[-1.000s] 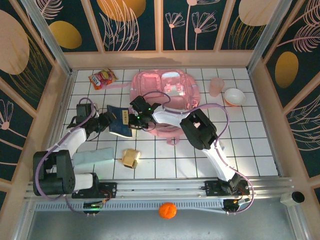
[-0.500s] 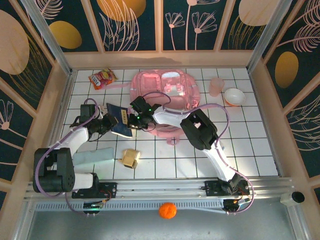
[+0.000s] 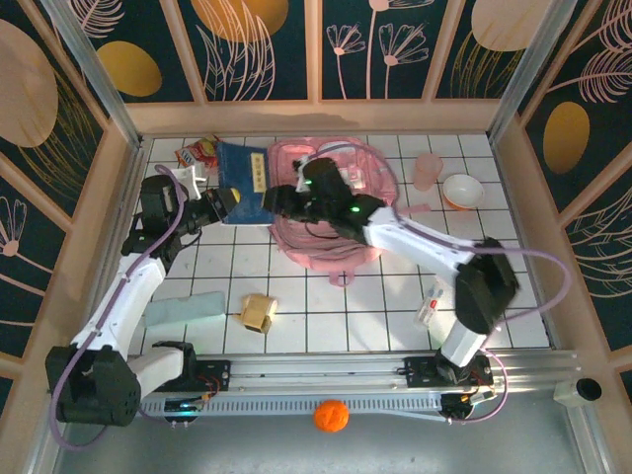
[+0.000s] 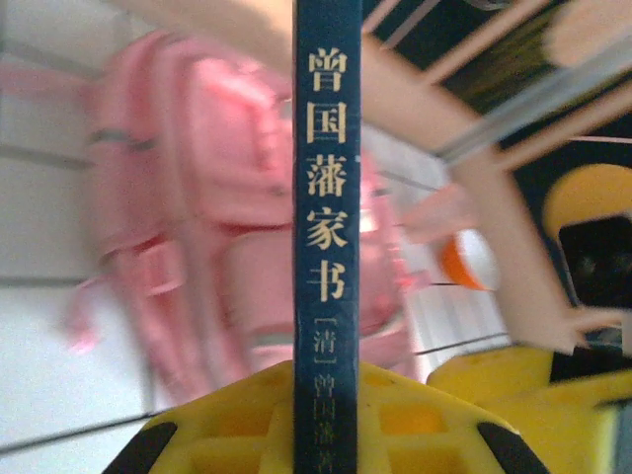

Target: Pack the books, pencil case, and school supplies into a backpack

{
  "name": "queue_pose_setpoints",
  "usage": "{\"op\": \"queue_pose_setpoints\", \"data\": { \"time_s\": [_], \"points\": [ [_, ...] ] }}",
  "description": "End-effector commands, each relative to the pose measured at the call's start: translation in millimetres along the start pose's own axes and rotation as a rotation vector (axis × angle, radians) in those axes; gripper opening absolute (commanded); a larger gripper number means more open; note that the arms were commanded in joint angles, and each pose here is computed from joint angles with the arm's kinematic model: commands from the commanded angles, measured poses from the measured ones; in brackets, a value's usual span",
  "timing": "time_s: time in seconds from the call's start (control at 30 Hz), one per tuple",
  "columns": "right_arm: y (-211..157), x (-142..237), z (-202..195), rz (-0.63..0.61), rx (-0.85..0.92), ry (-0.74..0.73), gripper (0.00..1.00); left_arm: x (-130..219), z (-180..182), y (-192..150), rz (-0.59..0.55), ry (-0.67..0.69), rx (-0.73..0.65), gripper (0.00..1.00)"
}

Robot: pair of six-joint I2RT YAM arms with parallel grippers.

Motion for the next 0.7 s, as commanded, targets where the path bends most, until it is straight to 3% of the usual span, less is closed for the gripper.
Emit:
{"op": "queue_pose_setpoints", "data": {
  "time_s": [0.0, 0.3, 0.43, 0.67],
  "points": [
    [22, 43, 12, -0.213, 0.131, 0.015, 0.43, 14, -67, 33, -0.136, -0.296, -0.171, 0.0],
    [20, 155, 22, -0.482, 0.367, 0.124, 0.52, 18, -145, 6, -0.176, -0.665, -0.429, 0.0],
    [14, 191, 15, -0.563, 0.422, 0.148, 0.69, 22, -163, -6, -0.215, -0.771, -0.489, 0.0],
    [-8, 206, 23, -0.455, 0.594, 0.279, 0.75, 38, -182, -19, -0.298, -0.872, -0.628, 0.0]
  ]
}}
Point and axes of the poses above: each hand's point on the last joint's axis, 136 mm out from that joint toward the fingers, its own x axis back along the fingers, its own z axis along the line the jaws close on, y = z × x, the point moved 4 cm from there along x, back along the fingers, and after that the axes turned 5 degrees about -x, right-handed, at the moved point
